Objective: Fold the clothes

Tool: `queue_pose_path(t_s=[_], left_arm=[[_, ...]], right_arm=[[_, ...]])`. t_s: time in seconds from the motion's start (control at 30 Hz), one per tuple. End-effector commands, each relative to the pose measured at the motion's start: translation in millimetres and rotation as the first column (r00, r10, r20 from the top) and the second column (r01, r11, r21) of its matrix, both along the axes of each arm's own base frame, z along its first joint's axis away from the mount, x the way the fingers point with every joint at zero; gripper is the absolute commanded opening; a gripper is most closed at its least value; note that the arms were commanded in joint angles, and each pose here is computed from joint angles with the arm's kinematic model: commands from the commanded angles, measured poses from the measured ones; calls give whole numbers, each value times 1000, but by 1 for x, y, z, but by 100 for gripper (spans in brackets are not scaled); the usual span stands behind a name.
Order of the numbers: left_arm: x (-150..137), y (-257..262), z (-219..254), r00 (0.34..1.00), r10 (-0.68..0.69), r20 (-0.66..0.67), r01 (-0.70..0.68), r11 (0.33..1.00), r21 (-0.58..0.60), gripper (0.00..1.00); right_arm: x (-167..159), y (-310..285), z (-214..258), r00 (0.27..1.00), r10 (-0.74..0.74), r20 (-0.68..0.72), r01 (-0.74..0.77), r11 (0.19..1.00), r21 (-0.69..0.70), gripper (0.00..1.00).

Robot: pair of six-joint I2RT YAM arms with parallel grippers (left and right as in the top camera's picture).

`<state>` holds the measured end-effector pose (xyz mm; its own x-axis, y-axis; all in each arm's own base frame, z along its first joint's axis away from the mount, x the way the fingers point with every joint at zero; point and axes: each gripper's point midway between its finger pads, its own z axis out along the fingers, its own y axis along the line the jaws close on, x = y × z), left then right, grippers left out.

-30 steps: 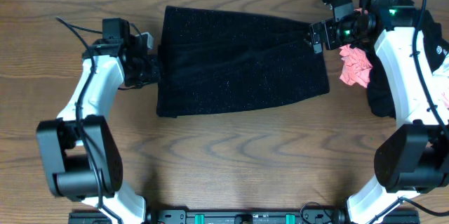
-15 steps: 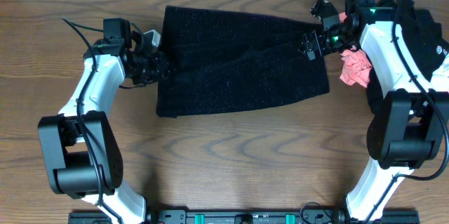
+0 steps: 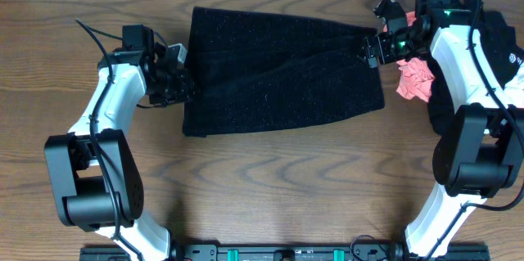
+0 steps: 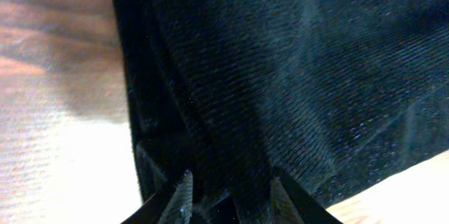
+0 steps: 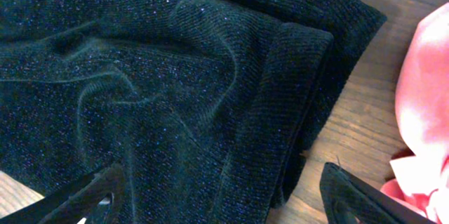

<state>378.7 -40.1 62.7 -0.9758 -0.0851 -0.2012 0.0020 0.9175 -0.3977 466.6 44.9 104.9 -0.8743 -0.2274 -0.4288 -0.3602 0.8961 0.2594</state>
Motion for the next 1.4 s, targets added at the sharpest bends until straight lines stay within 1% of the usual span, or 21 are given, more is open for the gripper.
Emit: queue_pose_path(t_s=[0.0, 0.2, 0.43, 0.7, 1.07, 1.37], left_arm=[[-6, 7, -4, 1000, -7, -18, 7, 999, 40, 36], [-16, 6, 14, 1000, -7, -22, 8, 999, 40, 36], [-17, 6, 38, 999, -14, 43, 12, 999, 48, 36], [-21, 4, 27, 1000, -28, 8, 28, 999, 46, 36], [-17, -1, 8, 999, -42, -25, 43, 998, 43, 36], [-8, -18, -1, 996, -88, -1, 88, 995, 44, 37]], right_arm=[[0, 0, 4, 1000, 9, 10, -9, 1000, 10, 87], [0, 0, 3, 1000, 9, 8, -9, 1000, 10, 87], [-2, 0, 1, 1000, 9, -2, -9, 1000, 10, 87], [-4, -1, 0, 1000, 7, -14, -7, 1000, 11, 86], [-4, -2, 0, 1000, 7, -14, -7, 1000, 11, 86], [-4, -2, 0, 1000, 10, -13, -10, 1000, 10, 86]])
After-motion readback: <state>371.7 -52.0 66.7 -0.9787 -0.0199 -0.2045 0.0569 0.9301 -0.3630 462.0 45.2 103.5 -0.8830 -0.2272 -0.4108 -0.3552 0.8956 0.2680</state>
